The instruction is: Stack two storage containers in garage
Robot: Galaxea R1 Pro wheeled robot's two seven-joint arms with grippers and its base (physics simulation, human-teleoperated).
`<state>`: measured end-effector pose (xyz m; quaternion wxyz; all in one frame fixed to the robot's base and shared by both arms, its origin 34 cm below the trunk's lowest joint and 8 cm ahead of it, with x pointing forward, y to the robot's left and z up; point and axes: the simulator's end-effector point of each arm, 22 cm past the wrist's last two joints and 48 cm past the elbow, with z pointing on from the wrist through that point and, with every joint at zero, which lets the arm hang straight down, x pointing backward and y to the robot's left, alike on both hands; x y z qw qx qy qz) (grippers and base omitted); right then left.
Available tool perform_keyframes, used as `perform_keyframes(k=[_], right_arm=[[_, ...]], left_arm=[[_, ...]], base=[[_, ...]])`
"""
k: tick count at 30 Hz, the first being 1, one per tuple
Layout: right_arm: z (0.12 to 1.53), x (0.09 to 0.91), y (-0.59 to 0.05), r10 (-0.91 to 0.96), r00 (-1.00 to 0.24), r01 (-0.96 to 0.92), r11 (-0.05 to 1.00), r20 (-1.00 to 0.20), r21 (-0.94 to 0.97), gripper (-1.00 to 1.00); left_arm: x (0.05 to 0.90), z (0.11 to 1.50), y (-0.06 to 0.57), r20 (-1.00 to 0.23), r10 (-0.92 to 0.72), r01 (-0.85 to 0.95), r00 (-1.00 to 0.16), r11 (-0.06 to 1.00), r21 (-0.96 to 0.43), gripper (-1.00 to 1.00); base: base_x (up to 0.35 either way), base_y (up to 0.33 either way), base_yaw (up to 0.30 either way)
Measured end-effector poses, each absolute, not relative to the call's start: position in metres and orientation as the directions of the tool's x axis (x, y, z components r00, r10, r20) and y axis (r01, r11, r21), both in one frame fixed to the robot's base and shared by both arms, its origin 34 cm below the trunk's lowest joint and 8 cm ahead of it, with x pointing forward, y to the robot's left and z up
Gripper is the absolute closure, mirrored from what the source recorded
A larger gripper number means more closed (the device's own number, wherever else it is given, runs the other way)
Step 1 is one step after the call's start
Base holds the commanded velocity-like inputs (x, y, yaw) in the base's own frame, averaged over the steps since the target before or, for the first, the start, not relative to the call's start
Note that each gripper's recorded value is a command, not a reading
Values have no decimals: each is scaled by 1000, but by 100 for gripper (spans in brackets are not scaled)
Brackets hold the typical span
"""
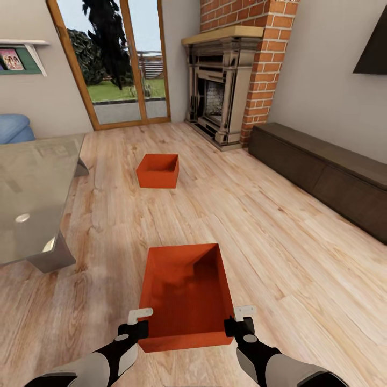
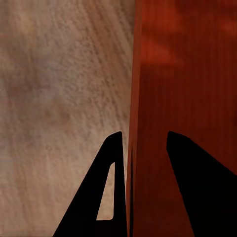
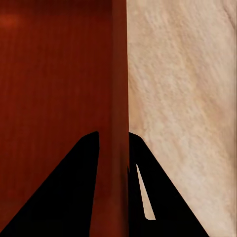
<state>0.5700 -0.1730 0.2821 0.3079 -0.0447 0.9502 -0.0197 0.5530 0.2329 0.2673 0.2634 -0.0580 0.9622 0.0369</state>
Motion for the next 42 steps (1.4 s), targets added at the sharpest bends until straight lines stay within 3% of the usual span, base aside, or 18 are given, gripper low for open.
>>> perform_keyframes(k=[42], right_arm=[[371, 586, -173, -89, -804, -66, 996, -588, -62, 100]], left_arm=[[572, 357, 232, -515, -85, -124, -853, 991, 42, 100]], base=[[0, 0, 0]])
